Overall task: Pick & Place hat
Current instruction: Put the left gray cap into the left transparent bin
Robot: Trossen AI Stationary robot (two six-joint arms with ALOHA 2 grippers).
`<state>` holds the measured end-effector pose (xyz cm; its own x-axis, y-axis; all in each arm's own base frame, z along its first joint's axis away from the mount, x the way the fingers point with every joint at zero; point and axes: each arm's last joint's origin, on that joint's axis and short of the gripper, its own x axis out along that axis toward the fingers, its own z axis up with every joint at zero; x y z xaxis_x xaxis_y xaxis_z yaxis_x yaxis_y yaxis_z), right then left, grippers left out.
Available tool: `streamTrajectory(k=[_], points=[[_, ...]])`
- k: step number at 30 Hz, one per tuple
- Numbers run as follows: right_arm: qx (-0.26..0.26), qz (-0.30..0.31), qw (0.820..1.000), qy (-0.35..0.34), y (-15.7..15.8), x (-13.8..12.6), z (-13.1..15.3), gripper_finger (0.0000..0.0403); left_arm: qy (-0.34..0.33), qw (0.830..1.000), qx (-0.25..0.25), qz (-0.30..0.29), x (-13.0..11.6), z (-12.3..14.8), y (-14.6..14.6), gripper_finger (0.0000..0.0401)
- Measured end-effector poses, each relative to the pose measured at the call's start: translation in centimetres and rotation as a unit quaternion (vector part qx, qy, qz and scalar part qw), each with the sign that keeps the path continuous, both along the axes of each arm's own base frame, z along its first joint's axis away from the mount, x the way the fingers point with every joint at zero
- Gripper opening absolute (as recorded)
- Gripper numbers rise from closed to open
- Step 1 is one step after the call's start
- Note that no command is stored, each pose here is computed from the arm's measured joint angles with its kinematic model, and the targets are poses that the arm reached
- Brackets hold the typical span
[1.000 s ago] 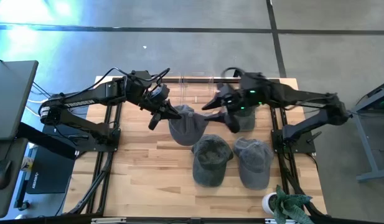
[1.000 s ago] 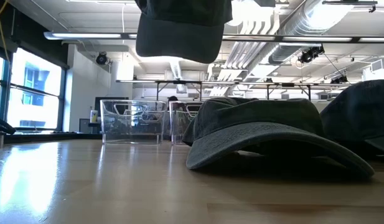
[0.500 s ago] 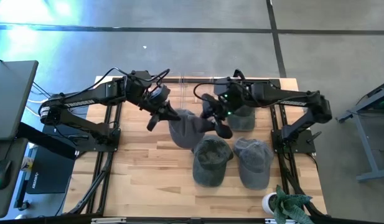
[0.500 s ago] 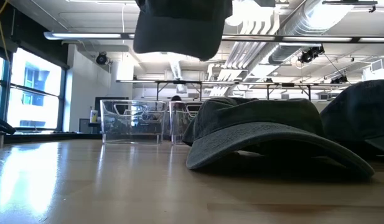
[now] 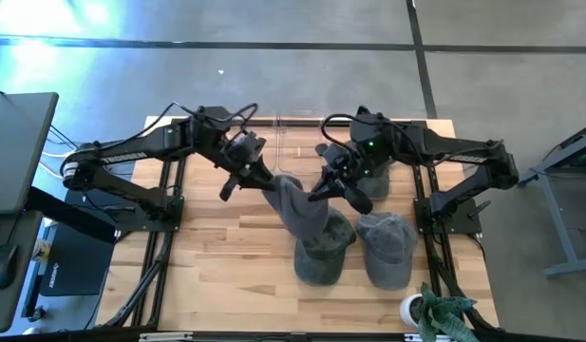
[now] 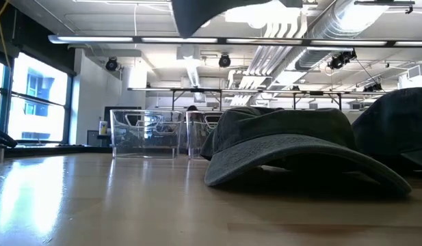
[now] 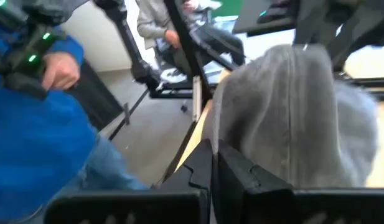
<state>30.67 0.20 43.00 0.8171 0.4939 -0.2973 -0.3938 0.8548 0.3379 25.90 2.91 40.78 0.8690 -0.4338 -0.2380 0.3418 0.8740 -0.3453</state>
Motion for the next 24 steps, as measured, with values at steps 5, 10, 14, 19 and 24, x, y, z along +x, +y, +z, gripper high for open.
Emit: streamTrajectory(k=[5,10,14,19,24], points=[[-0.003,-0.020,1.000,-0.004,-0.1,0.1,0.1,0.0004,0.016,0.999,-0.012,-0.031,1.5,-1.1,0.0,0.0174],[-0.001,-0.024,1.000,-0.019,-0.2,0.2,0.4,0.0003,0.016,0.997,-0.013,-0.077,3.9,-2.7,-0.4,0.0250],[0.003,-0.025,0.999,-0.021,-0.2,0.2,0.5,0.0002,-0.003,0.996,0.002,-0.088,5.5,-3.5,-0.6,0.0268],[0.013,-0.021,1.000,-0.015,0.1,0.2,0.5,0.0001,0.013,0.995,0.000,-0.095,5.9,-4.2,-0.9,0.0256],[0.020,-0.013,1.000,-0.004,0.5,0.1,0.3,0.0001,0.027,0.995,0.000,-0.099,4.9,-3.8,-1.1,0.0208]])
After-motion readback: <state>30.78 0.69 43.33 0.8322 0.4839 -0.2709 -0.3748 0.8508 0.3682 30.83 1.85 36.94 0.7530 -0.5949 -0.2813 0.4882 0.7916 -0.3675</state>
